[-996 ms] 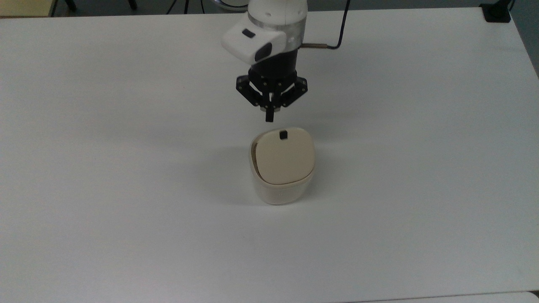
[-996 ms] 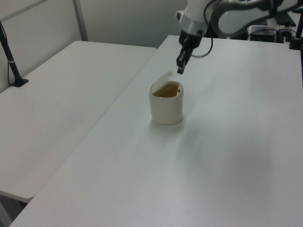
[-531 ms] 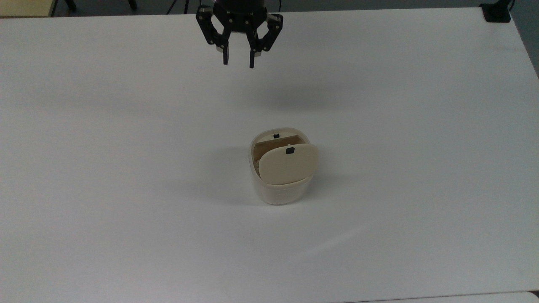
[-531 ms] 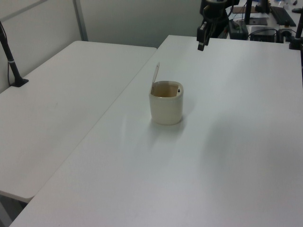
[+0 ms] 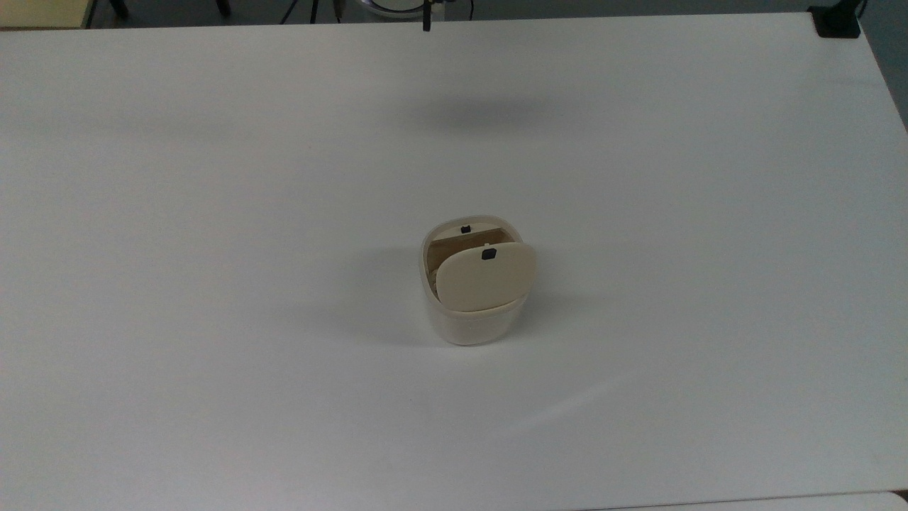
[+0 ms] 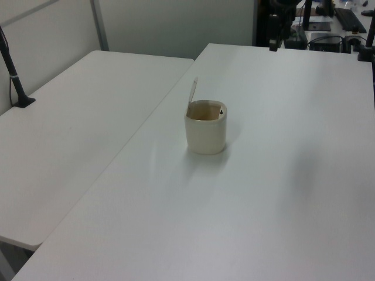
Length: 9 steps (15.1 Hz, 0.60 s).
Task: Open the trash bin
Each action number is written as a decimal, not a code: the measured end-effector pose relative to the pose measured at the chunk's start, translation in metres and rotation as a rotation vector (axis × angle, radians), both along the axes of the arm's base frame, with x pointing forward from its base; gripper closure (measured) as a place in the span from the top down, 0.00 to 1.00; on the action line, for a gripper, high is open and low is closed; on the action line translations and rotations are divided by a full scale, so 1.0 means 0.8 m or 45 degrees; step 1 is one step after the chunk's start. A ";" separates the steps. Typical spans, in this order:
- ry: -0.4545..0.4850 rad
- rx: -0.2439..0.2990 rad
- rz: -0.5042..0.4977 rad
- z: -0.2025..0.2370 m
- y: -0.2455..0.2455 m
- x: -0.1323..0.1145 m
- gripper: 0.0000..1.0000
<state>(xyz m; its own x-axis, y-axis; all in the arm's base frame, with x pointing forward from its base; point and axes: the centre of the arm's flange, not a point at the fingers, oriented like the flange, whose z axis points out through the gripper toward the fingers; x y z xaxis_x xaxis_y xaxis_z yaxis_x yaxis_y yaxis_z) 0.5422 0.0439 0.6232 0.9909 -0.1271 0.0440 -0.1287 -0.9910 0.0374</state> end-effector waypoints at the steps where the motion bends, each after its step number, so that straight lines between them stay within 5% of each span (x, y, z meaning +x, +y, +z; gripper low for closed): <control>1: 0.016 0.017 -0.011 0.003 -0.011 -0.005 1.00; 9: 0.018 0.039 0.157 0.003 -0.068 -0.003 1.00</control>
